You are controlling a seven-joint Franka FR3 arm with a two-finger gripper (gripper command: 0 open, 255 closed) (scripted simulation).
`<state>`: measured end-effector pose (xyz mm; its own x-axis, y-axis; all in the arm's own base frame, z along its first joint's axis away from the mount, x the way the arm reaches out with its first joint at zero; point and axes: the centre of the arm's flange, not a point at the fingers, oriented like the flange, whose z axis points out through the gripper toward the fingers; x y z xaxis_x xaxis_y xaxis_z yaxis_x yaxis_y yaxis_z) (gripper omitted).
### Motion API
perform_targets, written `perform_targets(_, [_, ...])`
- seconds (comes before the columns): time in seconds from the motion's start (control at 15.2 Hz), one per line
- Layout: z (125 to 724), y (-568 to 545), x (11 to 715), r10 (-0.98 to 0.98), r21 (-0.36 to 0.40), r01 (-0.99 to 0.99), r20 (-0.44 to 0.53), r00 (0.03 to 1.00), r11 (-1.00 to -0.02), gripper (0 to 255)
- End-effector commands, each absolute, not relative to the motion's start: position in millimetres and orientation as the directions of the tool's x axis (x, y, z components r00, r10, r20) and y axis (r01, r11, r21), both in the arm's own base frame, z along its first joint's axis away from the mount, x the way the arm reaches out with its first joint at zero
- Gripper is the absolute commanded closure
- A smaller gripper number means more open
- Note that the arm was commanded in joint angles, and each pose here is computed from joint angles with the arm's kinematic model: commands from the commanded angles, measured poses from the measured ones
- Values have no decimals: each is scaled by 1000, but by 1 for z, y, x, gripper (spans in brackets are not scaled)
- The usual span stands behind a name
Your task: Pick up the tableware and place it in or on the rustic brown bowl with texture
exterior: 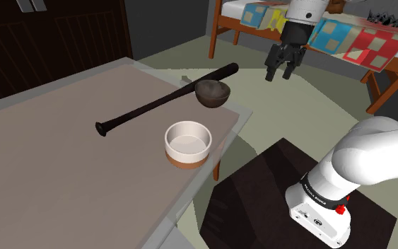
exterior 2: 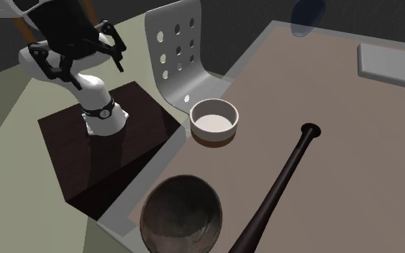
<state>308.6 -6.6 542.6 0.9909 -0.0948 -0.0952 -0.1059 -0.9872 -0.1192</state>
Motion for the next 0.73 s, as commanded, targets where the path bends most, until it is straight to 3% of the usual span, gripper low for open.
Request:
perform_targets(0.0, [543, -7, 309, -95, -119, -106, -95, 991, -987, 0])
perform_targets(0.66, [458, 97, 350, -127, -44, -132, -91, 988, -990, 0])
